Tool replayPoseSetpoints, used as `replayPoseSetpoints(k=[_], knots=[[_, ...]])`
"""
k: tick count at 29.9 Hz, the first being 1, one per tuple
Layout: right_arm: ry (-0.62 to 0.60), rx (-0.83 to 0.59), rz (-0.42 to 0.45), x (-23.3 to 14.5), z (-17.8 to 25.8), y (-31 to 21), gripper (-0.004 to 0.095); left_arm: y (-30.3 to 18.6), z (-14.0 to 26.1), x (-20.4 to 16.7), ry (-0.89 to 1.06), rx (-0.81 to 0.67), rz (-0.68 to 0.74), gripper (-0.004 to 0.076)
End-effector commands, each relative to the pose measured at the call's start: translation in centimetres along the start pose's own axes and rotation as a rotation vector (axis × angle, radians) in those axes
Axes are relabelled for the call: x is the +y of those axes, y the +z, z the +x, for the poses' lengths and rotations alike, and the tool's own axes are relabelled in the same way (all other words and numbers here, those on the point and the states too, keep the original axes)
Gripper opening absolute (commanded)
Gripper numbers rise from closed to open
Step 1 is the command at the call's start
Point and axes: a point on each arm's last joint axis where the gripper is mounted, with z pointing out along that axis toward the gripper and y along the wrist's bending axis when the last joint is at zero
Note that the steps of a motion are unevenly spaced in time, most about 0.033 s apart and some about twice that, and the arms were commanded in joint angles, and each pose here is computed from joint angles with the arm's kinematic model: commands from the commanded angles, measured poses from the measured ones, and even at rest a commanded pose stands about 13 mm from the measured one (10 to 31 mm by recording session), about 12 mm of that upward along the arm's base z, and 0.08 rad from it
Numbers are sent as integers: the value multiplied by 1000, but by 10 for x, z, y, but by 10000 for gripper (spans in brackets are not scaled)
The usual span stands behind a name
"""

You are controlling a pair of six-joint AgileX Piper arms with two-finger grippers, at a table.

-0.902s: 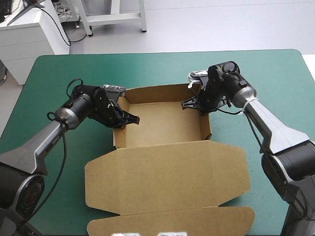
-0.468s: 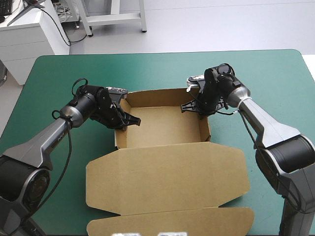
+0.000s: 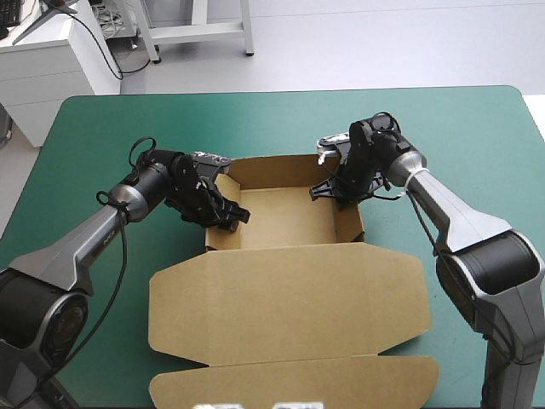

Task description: Fold the box

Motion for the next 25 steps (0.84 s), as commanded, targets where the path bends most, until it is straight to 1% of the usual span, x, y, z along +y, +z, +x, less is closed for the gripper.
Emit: replayPoseSetpoints(k=[1, 3, 5, 6, 10, 16, 19, 22, 25], knots=[[-29, -42, -34, 9, 2, -25, 552, -25, -10, -14, -14, -143, 62, 526], [-37, -33, -12, 7, 3, -26, 672, -28, -10, -15, -14, -151, 64, 526], [-38, -33, -5, 7, 3, -28, 751, -32, -9, -15, -8, -161, 58, 526], [-40, -38, -3, 7, 3, -30, 771, -36, -10, -15, -5, -170, 57, 526], [-56, -88, 22, 5, 4, -49, 773, -55, -8, -9, -13, -195, 46, 526], [-79, -213, 96, 0, 10, -99, 773, -108, 0, 11, -51, -255, 9, 526], [-81, -285, 99, 1, 14, -126, 773, -136, 7, 17, -58, -301, -14, 525], [-84, -357, 95, 2, 21, -153, 773, -169, 16, 16, -56, -385, -28, 479], [-86, -415, 93, 3, 29, -175, 773, -198, 29, 12, -38, -474, -43, 364]])
